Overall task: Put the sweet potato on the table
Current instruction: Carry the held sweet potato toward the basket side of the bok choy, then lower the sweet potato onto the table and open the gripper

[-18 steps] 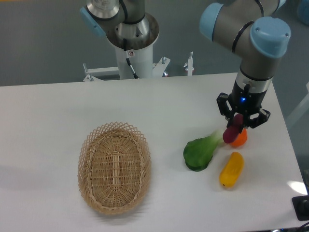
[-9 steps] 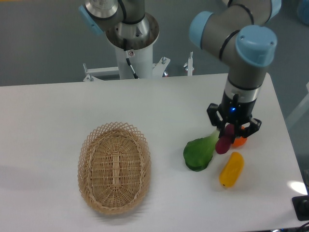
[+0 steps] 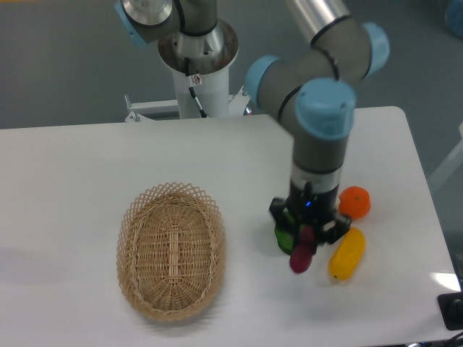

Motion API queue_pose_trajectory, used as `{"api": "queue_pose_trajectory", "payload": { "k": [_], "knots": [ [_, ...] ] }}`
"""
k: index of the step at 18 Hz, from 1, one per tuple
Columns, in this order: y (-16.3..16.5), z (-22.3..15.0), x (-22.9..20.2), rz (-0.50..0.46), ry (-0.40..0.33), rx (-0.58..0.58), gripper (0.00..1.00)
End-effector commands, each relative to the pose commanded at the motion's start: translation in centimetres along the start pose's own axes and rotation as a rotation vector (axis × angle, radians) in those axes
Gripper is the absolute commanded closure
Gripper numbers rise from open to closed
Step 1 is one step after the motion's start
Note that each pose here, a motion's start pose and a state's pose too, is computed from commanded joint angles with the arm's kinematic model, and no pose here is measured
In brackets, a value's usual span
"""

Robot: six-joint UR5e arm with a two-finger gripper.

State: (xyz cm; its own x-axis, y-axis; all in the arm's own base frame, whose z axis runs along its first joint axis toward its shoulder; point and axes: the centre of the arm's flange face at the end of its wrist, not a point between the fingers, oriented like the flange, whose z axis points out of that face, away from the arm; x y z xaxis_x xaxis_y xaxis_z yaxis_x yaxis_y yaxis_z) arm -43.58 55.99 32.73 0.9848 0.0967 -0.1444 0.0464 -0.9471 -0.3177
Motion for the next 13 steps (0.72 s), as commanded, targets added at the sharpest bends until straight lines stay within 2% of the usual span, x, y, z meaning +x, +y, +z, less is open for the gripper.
{"api": "queue_pose_trajectory", "payload": {
  "k": [7,13],
  "knots": [
    [0.5,8.1,1.7,0.087,0.069,-0.063,0.74],
    [1.2,11.0,2.7,0.097,0.083,-0.115,0.74]
  ]
}}
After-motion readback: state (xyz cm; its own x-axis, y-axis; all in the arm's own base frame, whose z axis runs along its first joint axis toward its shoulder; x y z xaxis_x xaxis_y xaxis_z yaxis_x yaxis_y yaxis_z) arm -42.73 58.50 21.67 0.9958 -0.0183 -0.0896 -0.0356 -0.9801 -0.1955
